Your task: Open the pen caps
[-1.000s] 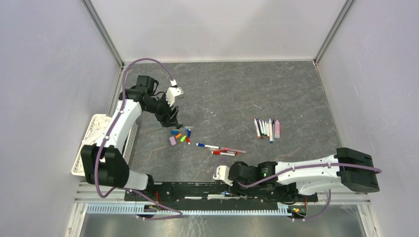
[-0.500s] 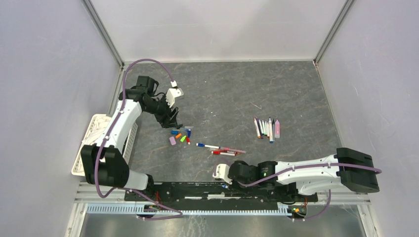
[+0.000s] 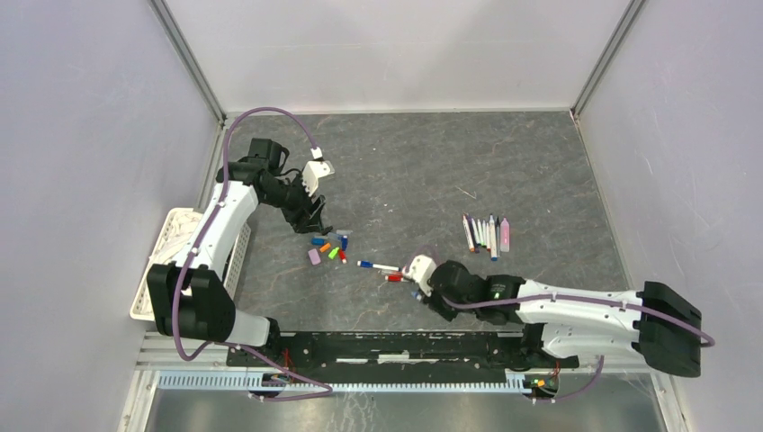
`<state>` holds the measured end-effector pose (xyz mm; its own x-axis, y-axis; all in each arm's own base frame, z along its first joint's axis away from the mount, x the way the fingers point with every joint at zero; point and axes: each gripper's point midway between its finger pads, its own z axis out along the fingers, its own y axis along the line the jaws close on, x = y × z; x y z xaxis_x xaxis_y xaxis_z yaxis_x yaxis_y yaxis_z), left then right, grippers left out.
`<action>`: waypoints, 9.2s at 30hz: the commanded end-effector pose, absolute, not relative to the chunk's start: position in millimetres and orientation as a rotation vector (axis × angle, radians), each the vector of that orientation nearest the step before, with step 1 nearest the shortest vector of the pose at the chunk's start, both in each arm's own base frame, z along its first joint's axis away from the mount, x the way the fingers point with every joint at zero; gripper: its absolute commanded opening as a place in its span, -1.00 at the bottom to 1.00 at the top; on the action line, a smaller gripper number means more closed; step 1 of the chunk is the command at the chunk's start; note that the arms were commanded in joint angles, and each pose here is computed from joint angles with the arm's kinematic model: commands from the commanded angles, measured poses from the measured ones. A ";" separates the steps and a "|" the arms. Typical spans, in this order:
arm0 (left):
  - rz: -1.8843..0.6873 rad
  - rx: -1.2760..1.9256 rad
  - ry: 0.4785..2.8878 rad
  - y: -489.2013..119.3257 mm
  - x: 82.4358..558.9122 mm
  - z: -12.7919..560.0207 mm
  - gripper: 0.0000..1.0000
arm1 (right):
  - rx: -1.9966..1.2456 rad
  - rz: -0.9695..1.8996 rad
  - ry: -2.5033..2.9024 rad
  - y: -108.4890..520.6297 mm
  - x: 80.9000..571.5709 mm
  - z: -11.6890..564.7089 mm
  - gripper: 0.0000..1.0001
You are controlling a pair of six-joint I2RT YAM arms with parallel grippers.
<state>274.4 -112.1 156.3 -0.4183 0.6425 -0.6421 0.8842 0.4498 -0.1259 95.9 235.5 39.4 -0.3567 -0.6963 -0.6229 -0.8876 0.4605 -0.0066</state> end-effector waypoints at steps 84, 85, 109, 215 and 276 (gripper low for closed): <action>-0.523 1.172 2.131 -101.8 279.9 209.6 1.00 | -1.115 0.365 2.360 222.7 212.1 13.4 -0.42; -0.528 1.176 2.131 -102.3 279.0 209.4 1.00 | -1.095 0.360 2.367 218.9 212.8 14.3 -0.39; -0.740 1.474 1.865 -139.0 231.2 203.8 1.00 | -1.154 1.054 2.197 316.2 209.5 120.2 -1.00; -0.430 1.637 2.061 -186.4 284.3 30.8 -0.64 | -0.322 0.188 2.441 178.0 309.7 26.0 -0.62; -0.295 1.069 1.987 -114.1 296.5 245.2 1.00 | -1.349 0.354 2.110 351.4 244.6 13.2 -0.01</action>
<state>300.9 -103.5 240.4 -0.2635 0.6244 -0.7353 0.7594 0.6043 0.2409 227.7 353.7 18.0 -0.3150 -0.7210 -0.6172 -0.9079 0.4184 -0.0253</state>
